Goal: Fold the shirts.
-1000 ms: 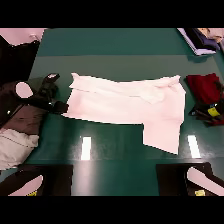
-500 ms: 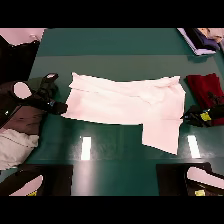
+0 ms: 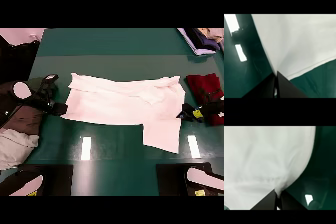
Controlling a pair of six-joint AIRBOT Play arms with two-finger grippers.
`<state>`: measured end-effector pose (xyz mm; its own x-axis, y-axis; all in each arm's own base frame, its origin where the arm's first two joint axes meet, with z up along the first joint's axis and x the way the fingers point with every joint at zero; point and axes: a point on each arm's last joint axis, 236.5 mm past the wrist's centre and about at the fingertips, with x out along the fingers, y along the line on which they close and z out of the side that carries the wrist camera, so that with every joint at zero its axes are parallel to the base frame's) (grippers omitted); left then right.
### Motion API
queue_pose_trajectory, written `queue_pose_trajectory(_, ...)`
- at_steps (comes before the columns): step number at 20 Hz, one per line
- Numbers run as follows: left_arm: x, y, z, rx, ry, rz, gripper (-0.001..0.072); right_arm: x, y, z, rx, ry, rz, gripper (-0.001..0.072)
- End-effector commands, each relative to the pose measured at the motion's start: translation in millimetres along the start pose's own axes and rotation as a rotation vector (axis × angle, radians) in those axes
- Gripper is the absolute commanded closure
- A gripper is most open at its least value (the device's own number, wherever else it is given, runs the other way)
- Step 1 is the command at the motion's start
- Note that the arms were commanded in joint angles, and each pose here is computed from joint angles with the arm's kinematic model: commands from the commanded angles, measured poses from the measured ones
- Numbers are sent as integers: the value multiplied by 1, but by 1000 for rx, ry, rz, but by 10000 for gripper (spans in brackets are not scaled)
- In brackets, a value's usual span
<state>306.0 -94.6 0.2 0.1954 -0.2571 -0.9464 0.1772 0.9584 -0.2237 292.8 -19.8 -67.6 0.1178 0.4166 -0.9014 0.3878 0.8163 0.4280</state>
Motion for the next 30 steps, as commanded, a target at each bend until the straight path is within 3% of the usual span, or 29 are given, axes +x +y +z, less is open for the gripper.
queue_pose_trajectory(1,-7,-2,6,-11,-18,-1,679,-29,13,10,-49,-103,-1,692)
queue_pose_trajectory(4,-59,-13,43,15,-211,0,679,-91,47,23,-146,-268,14,693)
queue_pose_trajectory(10,-267,-61,87,129,-755,-12,679,-266,158,25,-366,-799,159,693)
queue_pose_trajectory(18,-488,-114,52,254,-1265,-29,679,-459,243,-76,-621,-1370,184,694)
queue_pose_trajectory(25,-569,-167,-8,368,-1457,-193,678,-514,275,-147,-768,-1491,151,695)
queue_pose_trajectory(28,-567,-183,-15,407,-1435,-269,678,-516,263,-133,-701,-1419,77,695)
queue_pose_trajectory(30,-556,-173,-7,386,-1405,-222,679,-512,248,-108,-617,-1350,37,695)
